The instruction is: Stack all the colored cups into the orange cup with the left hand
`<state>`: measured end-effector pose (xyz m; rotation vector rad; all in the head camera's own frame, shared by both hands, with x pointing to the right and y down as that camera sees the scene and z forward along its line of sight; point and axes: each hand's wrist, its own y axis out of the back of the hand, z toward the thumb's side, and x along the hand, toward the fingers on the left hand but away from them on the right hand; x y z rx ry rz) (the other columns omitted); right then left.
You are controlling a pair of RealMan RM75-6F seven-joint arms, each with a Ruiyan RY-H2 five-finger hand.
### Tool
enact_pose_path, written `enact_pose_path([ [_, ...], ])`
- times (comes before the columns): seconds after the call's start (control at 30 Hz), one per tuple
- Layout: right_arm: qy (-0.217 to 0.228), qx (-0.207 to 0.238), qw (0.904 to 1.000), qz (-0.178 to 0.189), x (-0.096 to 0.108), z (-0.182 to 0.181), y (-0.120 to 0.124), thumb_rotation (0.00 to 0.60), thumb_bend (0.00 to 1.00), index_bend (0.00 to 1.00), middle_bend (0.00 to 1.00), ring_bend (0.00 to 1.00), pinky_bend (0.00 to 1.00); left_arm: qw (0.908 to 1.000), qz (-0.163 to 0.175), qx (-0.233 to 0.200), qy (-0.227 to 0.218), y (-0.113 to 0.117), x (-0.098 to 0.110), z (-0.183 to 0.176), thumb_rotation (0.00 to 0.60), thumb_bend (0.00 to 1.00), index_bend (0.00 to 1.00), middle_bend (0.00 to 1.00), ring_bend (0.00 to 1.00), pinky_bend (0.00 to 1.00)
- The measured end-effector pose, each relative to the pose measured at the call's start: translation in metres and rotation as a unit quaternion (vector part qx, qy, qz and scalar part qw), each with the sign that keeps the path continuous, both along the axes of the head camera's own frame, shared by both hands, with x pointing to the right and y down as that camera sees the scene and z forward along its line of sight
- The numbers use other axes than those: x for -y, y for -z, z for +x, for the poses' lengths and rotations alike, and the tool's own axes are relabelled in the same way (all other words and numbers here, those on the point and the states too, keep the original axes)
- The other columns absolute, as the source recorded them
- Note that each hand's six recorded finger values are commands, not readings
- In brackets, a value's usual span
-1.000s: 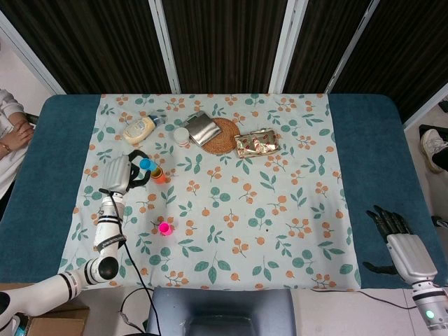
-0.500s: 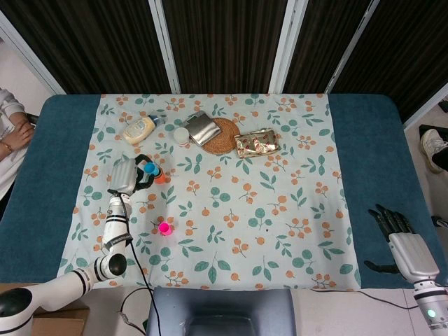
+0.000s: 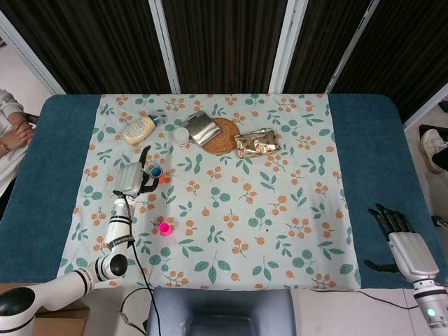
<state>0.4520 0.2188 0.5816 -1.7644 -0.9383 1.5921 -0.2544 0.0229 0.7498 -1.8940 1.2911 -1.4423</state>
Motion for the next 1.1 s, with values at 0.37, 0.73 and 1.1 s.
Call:
enact_pose_path([
  [0.37,0.012,0.005,0.9999,-0.007,-0.005,-0.006,0.0,0.6,0.19,0.0,0.0,0.0,0.0,0.9938,-0.021,-0.07,-0.084,0.055,-0.061,0.019,0.6,0.37,0.02,1.0,1.0,1.0],
  [0.73,0.024,0.012,0.9995,-0.015,-0.011,-0.012,-0.001,0.6,0.19,0.0,0.0,0.0,0.0,0.9866,-0.097,-0.075,-0.108,0.067,-0.158,-0.013,0.6,0.37,0.08,1.0,1.0,1.0],
  [1.1,0.023,0.008,0.9995,-0.017,-0.011,-0.011,-0.002,0.6,0.19,0.0,0.0,0.0,0.0,0.9876,-0.104,-0.097,-0.067,0.028,-0.17,-0.005,0.6,0.37,0.18,1.0,1.0,1.0],
])
